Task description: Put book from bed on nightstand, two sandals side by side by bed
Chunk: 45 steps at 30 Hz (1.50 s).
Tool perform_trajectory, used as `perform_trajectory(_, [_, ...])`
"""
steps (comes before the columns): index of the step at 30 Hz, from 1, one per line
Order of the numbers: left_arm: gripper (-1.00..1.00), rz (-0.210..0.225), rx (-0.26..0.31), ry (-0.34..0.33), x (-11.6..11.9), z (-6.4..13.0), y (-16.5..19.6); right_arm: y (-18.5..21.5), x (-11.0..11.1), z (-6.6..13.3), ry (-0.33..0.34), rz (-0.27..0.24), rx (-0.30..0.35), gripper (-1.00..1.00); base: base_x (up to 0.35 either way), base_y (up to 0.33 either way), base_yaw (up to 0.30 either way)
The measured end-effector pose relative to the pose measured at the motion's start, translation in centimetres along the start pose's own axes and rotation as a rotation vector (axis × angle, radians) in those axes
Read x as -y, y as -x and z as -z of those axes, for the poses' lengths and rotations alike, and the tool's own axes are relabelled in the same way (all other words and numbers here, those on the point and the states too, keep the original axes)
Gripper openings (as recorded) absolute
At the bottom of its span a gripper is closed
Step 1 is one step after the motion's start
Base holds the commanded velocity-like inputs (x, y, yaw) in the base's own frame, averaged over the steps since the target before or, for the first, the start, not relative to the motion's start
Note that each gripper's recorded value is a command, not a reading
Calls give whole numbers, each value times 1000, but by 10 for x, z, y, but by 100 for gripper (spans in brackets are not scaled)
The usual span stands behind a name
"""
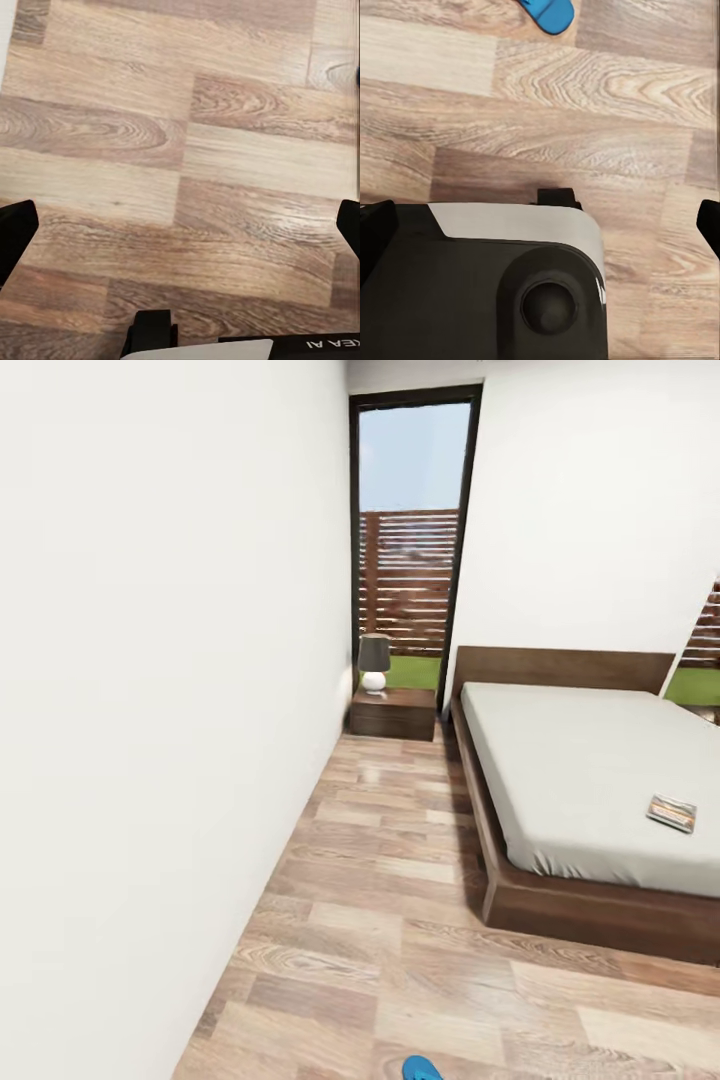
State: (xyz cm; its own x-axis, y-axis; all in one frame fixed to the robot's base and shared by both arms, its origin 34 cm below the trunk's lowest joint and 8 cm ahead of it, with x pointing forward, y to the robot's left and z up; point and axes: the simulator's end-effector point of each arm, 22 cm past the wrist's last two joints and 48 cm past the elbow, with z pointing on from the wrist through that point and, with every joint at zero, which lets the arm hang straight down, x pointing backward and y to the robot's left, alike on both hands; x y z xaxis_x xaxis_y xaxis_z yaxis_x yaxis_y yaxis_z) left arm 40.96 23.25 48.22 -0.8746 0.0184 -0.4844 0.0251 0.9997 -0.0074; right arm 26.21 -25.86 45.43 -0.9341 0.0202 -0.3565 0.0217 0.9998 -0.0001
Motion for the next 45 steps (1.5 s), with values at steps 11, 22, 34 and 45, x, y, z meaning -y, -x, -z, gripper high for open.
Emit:
perform_trajectory(11, [100,0,1,0,0,0,0,0,0,0,0,0,0,100,0,0,-282])
perform_trajectory(22, [100,2,0,1,0,0,0,0,0,0,0,0,0,100,0,0,-283])
perform_trajectory(34, [100,2,0,1,0,0,0,0,0,0,0,0,0,100,0,0,-283])
perform_trajectory(45, [100,2,0,1,0,0,0,0,0,0,0,0,0,100,0,0,-283])
